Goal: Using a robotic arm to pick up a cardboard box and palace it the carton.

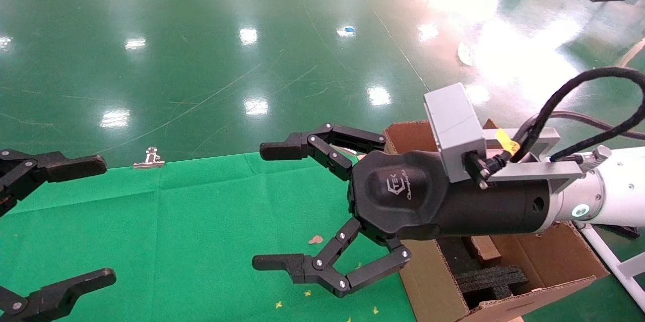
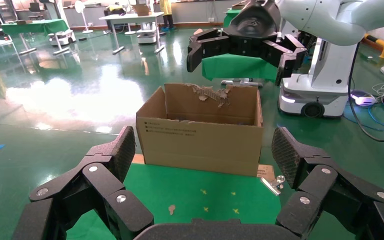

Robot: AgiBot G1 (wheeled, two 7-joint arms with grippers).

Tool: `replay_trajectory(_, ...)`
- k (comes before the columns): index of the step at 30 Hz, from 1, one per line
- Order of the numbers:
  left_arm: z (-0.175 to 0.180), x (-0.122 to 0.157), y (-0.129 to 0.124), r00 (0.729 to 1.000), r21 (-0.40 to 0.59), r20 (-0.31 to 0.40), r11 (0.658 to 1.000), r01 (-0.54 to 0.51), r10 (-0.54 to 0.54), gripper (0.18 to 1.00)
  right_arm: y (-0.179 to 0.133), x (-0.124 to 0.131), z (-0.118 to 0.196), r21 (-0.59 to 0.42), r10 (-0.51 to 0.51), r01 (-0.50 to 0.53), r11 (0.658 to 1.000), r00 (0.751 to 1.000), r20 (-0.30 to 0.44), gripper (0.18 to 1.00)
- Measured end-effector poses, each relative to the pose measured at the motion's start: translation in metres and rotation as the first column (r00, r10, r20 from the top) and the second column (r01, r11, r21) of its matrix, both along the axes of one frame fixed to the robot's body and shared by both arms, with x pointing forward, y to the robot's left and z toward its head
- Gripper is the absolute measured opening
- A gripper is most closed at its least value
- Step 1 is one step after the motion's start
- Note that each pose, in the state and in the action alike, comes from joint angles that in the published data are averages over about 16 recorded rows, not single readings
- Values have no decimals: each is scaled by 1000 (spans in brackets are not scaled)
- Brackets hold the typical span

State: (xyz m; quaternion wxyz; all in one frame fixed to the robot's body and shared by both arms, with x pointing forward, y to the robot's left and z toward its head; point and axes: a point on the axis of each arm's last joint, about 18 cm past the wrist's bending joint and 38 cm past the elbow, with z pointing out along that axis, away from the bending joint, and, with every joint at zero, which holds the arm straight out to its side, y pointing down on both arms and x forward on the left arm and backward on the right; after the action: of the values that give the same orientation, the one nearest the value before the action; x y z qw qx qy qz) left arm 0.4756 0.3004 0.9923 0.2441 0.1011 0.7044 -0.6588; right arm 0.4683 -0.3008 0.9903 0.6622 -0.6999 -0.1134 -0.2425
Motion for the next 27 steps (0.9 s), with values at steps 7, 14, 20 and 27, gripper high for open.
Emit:
replay_trajectory(7,0,0,0,1000,0,0,1000,0,0,1001,0,3,1,-1,-7,7,1000,1000,-6,1000)
replay_trajectory(14,0,0,0,1000,0,0,1000,0,0,1001,-1,5,1,-3,-13,13,1000,1000,-10,1000)
replay_trajectory(20,0,0,0,1000,0,0,1000,0,0,1001,-1,6,1,-4,-16,16,1000,1000,-12,1000)
replay_trajectory(27,0,0,0,1000,0,0,1000,0,0,1001,-1,6,2,-5,-19,19,1000,1000,-14,1000)
